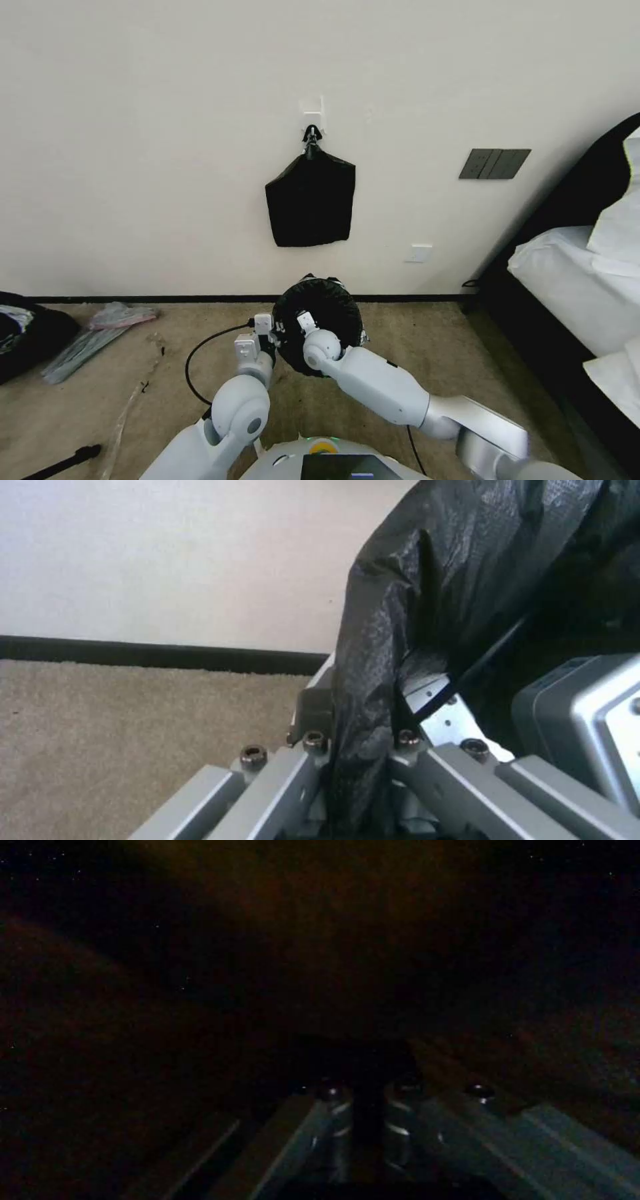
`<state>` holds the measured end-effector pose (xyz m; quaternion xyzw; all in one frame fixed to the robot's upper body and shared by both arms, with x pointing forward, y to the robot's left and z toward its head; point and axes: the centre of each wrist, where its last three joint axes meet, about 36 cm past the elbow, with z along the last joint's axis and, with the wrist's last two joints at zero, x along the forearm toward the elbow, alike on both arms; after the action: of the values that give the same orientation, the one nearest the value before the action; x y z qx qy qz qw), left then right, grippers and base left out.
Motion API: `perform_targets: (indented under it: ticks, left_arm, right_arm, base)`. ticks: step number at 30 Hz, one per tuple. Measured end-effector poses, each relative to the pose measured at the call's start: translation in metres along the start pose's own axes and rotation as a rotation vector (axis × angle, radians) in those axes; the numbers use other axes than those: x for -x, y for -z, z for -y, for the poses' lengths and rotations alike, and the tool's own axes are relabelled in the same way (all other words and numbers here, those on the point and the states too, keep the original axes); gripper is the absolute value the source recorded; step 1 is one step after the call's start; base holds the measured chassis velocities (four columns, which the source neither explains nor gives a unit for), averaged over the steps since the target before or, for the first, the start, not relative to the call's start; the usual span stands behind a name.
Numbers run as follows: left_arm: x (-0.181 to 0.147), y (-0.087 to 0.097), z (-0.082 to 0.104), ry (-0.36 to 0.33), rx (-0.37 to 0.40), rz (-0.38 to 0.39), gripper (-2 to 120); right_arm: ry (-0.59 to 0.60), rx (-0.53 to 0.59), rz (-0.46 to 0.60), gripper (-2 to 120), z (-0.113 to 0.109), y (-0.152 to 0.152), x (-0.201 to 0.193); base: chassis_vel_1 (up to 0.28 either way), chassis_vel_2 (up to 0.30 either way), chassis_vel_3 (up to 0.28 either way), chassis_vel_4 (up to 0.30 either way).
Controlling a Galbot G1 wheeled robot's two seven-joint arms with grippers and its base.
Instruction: Place a trash bag onto the trash bin.
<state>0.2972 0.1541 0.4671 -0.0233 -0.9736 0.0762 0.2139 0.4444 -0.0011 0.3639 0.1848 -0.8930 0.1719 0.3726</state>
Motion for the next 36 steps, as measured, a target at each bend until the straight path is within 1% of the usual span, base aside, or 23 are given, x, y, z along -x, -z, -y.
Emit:
perform_targets:
  ticks: [7, 11, 13, 14, 15, 16, 17, 18, 19, 21, 22, 25, 26, 27, 28, 29, 30, 32, 33, 34, 36]
  left_arm:
    - [-0.002, 0.000, 0.000, -0.002, 0.000, -0.001, 0]
    - [0.004, -0.003, -0.004, 0.012, -0.003, -0.017, 0]
    - [0.010, -0.005, -0.007, 0.024, -0.010, -0.034, 0]
    - [0.010, -0.005, -0.007, 0.024, -0.010, -0.034, 0]
    - [0.013, -0.007, -0.008, 0.030, -0.015, -0.044, 0]
    - [0.017, -0.007, -0.009, 0.036, -0.021, -0.053, 0]
    - [0.025, -0.008, -0.010, 0.047, -0.034, -0.071, 0]
    - [0.025, -0.008, -0.010, 0.047, -0.034, -0.071, 0]
    - [0.030, -0.008, -0.011, 0.055, -0.042, -0.082, 0]
    - [0.041, -0.006, -0.013, 0.070, -0.077, -0.117, 0]
    - [0.041, -0.006, -0.013, 0.070, -0.077, -0.117, 0]
    - [0.052, -0.004, -0.017, 0.090, -0.133, -0.170, 0]
    - [0.052, -0.004, -0.017, 0.090, -0.133, -0.170, 0]
    - [0.057, -0.002, -0.020, 0.097, -0.171, -0.203, 0]
    - [0.060, -0.001, -0.022, 0.102, -0.193, -0.222, 0]
    - [0.062, 0.000, -0.024, 0.110, -0.214, -0.240, 0]
    - [0.062, 0.000, -0.024, 0.110, -0.214, -0.240, 0]
    - [0.065, -0.001, -0.026, 0.122, -0.239, -0.260, 0]
    - [0.066, 0.000, -0.028, 0.123, -0.266, -0.281, 0]
    - [0.066, 0.000, -0.028, 0.123, -0.266, -0.281, 0]
    - [0.068, -0.001, -0.031, 0.118, -0.300, -0.337, 0]
  right_arm:
    - [0.007, 0.009, -0.005, 0, -0.002, -0.001, 0.000]
    - [0.023, 0.007, 0.014, 0, -0.001, -0.001, -0.011]
    - [0.044, 0.004, 0.033, 5, 0.000, 0.000, -0.023]
    - [0.044, 0.004, 0.033, 5, 0.000, 0.000, -0.023]
    - [0.060, 0.006, 0.048, 8, 0.001, 0.002, -0.031]
    - [0.077, 0.008, 0.066, 15, 0.002, 0.003, -0.042]
    - [0.102, 0.008, 0.099, 24, 0.005, 0.005, -0.061]
    - [0.102, 0.008, 0.099, 24, 0.005, 0.005, -0.061]
    - [0.113, 0.012, 0.113, 25, 0.009, 0.005, -0.071]
    - [0.140, 0.025, 0.143, 37, 0.023, 0.004, -0.099]
    - [0.140, 0.025, 0.143, 37, 0.023, 0.004, -0.099]
    - [0.162, 0.031, 0.177, 48, 0.031, 0.000, -0.129]
    - [0.162, 0.031, 0.177, 48, 0.031, 0.000, -0.129]
    - [0.181, 0.042, 0.211, 57, 0.038, -0.003, -0.152]
    - [0.194, 0.050, 0.235, 60, 0.042, -0.005, -0.167]
    - [0.200, 0.051, 0.261, 67, 0.048, -0.007, -0.179]
    - [0.200, 0.051, 0.261, 67, 0.048, -0.007, -0.179]
    - [0.188, 0.035, 0.311, 73, 0.059, -0.013, -0.197]
    - [0.180, 0.023, 0.334, 80, 0.066, -0.016, -0.206]
    - [0.180, 0.023, 0.334, 80, 0.066, -0.016, -0.206]
    - [0.161, 0.011, 0.356, 90, 0.073, -0.023, -0.216]
  base:
    - [0.000, 0.000, 0.000, 0.000]
    - [0.000, 0.000, 0.000, 0.000]
    - [0.000, 0.000, 0.000, 0.000]
    - [0.000, 0.000, 0.000, 0.000]
    - [0.000, 0.000, 0.000, 0.000]
    - [0.000, 0.000, 0.000, 0.000]
    - [0.000, 0.000, 0.000, 0.000]
    - [0.000, 0.000, 0.000, 0.000]
    - [0.000, 0.000, 0.000, 0.000]
    - [0.000, 0.000, 0.000, 0.000]
    - [0.000, 0.000, 0.000, 0.000]
    - [0.000, 0.000, 0.000, 0.000]
    - [0.000, 0.000, 0.000, 0.000]
    - [0.000, 0.000, 0.000, 0.000]
    - [0.000, 0.000, 0.000, 0.000]
    - [0.000, 0.000, 0.000, 0.000]
    - [0.000, 0.000, 0.000, 0.000]
    - [0.000, 0.000, 0.000, 0.000]
    - [0.000, 0.000, 0.000, 0.000]
    - [0.000, 0.000, 0.000, 0.000]
    - [0.000, 0.000, 0.000, 0.000]
